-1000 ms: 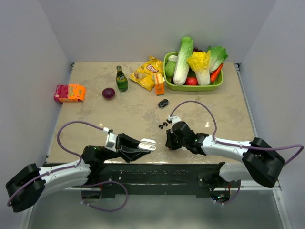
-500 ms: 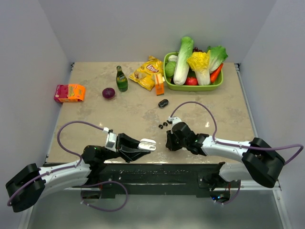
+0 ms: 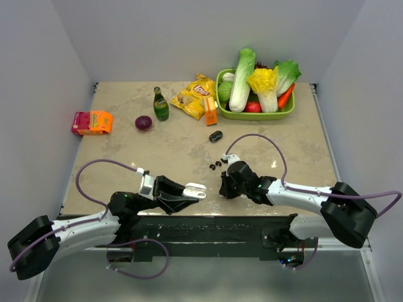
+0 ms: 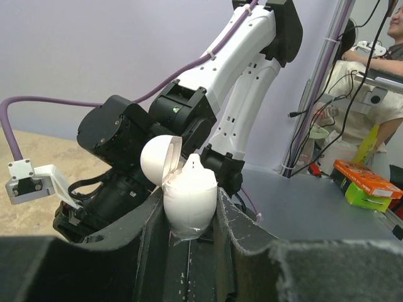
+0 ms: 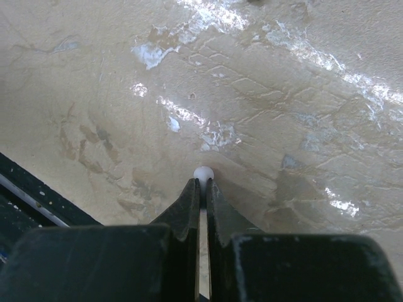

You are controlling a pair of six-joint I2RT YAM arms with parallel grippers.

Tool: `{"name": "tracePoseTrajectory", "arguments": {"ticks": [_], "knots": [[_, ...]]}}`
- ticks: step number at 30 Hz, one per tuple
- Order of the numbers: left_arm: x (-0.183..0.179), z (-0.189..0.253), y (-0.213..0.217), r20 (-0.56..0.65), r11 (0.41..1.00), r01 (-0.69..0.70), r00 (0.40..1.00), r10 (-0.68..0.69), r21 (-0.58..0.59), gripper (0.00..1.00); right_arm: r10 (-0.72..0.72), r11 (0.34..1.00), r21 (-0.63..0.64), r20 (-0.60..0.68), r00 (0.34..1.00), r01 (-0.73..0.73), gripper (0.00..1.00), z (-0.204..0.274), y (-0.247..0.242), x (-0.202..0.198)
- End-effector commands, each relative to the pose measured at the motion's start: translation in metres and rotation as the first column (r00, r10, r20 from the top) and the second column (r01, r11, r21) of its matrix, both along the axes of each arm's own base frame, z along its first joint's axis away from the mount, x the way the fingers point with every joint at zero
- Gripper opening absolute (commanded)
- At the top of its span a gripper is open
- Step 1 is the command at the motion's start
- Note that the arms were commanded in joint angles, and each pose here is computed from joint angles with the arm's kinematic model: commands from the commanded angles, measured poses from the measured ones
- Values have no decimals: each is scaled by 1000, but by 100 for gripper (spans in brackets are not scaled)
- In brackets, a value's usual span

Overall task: Insert the wireless bluetooth earbuds into the charging case
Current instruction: Pick up the earbud from the center of the board, then place the earbud in the charging case.

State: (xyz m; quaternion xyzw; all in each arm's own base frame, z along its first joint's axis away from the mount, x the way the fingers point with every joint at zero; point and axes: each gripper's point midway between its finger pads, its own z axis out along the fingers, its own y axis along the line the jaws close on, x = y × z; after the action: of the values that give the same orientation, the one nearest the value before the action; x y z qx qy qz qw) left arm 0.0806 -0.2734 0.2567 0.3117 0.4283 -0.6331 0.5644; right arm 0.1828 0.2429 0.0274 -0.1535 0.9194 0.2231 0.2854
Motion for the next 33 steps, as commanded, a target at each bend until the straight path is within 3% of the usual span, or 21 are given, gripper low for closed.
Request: {"name": "tracePoseTrajectory", "arguments": {"ticks": [1, 8, 12, 15, 16, 21, 25, 33], "knots": [[-7, -13, 13, 17, 999, -14, 1000, 14, -29, 0, -13, 994, 110, 94, 996, 3, 0, 44, 7, 8], [-1, -4, 20, 15, 995, -62, 998, 63, -73, 0, -30, 978, 202, 365, 930, -48, 0, 184, -5, 21], [-4, -1, 15, 35, 998, -33, 999, 36, -62, 0, 77, 942, 246, 502, 861, -227, 0, 257, -3, 0], [-8, -5, 9, 39, 1000, 9, 999, -8, -30, 0, 180, 874, 270, 594, 784, -405, 0, 298, 0, -28], [-9, 1, 5, 51, 999, 27, 998, -25, -30, 0, 256, 823, 273, 604, 755, -498, 0, 306, 7, -45], [-11, -3, -3, 35, 998, 68, 997, -68, 10, 0, 458, 693, 194, 626, 632, -695, 0, 313, 12, -83], [-13, -1, -15, 47, 991, 118, 992, -121, 62, 0, 552, 630, 179, 582, 597, -756, 0, 298, 20, -101], [-13, -6, -31, 12, 975, 190, 981, -193, 118, 0, 586, 605, 172, 563, 582, -777, 0, 282, 31, -116]]}}
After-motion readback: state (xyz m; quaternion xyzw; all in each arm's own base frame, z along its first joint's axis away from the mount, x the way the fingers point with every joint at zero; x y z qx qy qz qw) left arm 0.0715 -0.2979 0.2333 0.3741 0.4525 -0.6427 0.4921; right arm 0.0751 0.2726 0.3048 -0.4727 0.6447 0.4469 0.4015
